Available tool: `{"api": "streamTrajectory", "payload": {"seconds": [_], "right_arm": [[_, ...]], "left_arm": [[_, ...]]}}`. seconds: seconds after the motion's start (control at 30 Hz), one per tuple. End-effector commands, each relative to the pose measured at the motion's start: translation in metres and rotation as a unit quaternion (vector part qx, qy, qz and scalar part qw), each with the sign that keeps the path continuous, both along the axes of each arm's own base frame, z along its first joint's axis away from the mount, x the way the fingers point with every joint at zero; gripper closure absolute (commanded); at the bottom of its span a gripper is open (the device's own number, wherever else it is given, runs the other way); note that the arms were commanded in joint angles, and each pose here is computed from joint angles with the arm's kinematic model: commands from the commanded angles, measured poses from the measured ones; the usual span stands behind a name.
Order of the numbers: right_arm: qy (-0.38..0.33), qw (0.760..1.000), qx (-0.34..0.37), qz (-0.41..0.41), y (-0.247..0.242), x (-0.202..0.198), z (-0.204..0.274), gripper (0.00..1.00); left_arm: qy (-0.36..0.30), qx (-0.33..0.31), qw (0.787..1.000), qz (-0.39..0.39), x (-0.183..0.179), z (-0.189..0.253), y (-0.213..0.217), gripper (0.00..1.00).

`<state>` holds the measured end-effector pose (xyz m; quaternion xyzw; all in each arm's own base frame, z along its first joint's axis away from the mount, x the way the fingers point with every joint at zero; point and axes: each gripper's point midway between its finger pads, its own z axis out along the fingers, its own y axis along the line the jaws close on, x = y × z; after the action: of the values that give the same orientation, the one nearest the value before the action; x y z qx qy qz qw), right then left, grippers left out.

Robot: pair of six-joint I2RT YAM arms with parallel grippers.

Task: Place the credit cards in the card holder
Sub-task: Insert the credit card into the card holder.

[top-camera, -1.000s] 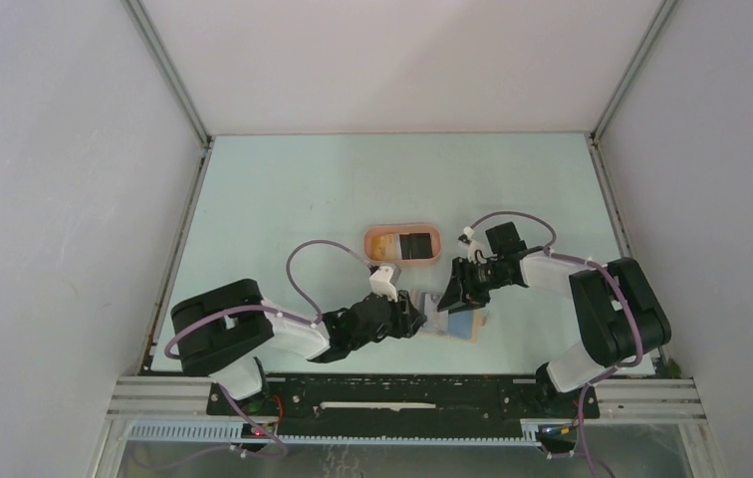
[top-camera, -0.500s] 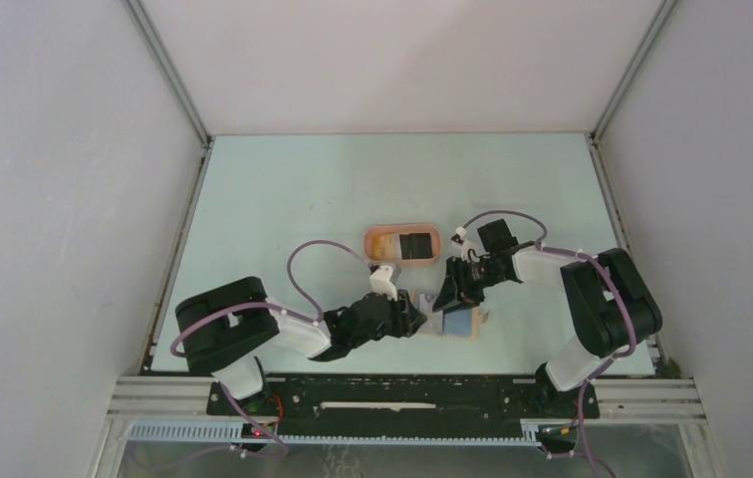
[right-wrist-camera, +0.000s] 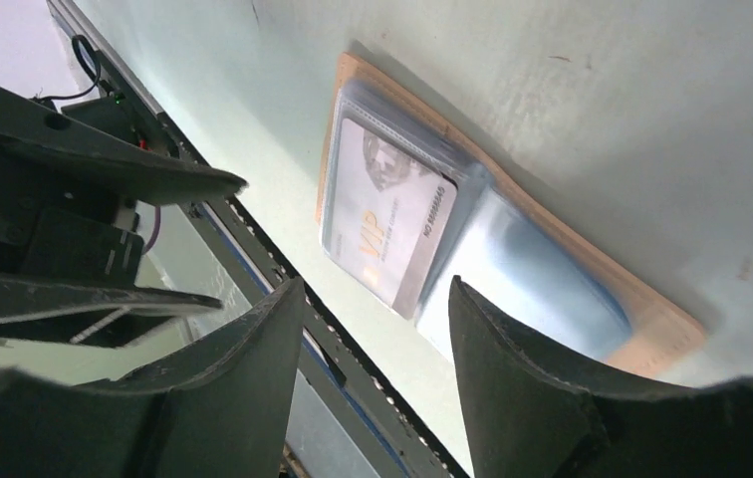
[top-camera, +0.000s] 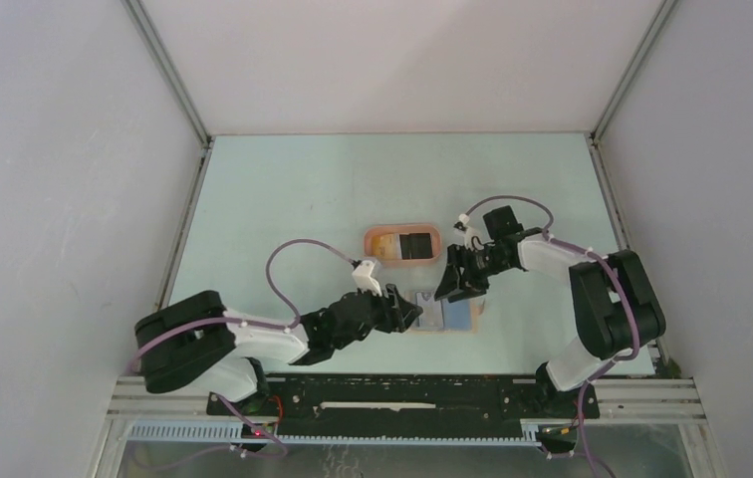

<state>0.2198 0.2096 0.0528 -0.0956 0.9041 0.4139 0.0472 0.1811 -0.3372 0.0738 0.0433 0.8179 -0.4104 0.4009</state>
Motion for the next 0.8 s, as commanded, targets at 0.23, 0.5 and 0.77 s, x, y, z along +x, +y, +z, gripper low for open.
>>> {"api": "streamTrajectory", "payload": {"seconds": [0.23, 0.5, 0.77], "right_arm": [[-0.096, 0.994, -0.011, 0.042, -0.003, 0.002, 0.026, 0.42], [-0.088, 0.993, -0.068, 0.033, -0.004, 0.009, 0.0, 0.61], [-0.063, 0.993, -0.097, 0.029, -0.008, 0.009, -0.018, 0.97]], "left_arm": [[-0.051, -0.002, 0.998, 0.021, 0.003, 0.033, 0.028, 0.33], [-0.006, 0.022, 0.999, 0.038, 0.008, 0.004, 0.024, 0.45], [0.027, 0.078, 0.994, 0.075, 0.017, -0.02, 0.029, 0.54]]}}
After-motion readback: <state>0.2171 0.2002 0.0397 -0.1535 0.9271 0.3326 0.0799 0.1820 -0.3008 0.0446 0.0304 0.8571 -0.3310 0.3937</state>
